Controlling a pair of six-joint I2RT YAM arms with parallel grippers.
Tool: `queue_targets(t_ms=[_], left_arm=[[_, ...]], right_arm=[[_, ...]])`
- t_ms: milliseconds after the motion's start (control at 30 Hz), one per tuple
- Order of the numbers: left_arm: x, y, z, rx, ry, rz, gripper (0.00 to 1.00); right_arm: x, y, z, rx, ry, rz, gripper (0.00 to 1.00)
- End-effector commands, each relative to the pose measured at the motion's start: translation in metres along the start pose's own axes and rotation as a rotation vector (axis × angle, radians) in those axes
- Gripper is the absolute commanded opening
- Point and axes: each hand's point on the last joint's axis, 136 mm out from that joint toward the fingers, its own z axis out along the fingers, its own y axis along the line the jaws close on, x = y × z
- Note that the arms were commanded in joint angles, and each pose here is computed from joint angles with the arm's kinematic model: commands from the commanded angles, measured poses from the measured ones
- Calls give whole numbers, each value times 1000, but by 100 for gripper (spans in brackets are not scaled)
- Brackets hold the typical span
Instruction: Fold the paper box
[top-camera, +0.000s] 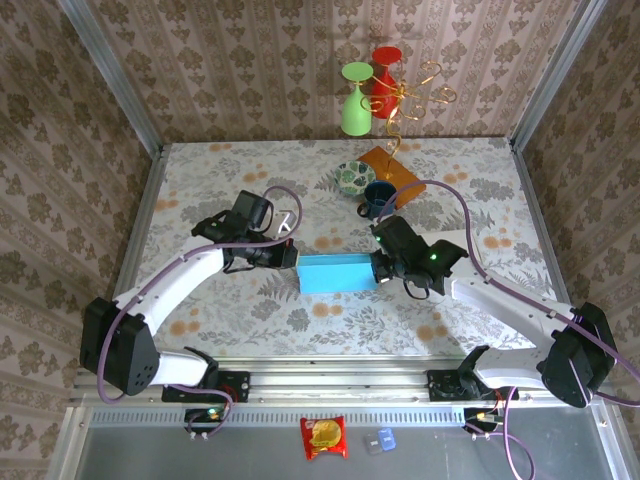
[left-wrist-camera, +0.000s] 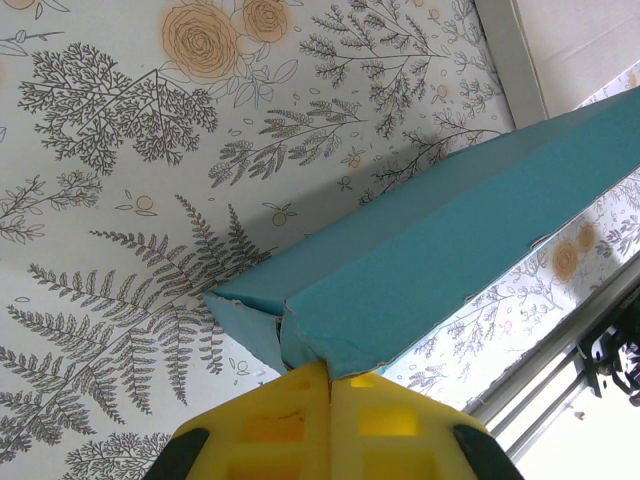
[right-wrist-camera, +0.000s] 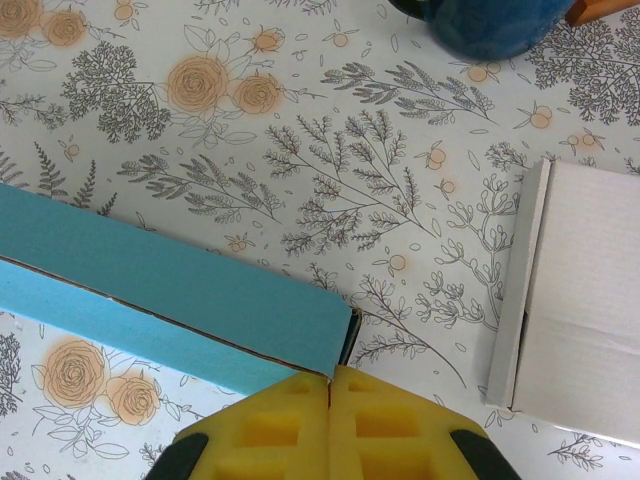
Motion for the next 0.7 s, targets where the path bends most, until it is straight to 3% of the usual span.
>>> queue_targets(t_ms=[0,267,667], left_arm=[[32,8,5,-47,126,-90,2],[3,-16,-5,87,59,-185,2],[15,4,3,110,88,-242,2]], right_arm=[[18,4,6,-5,65,-41,0],[17,5,4,-12,60,-25,0],[18,6,5,-17,68,-26,0]])
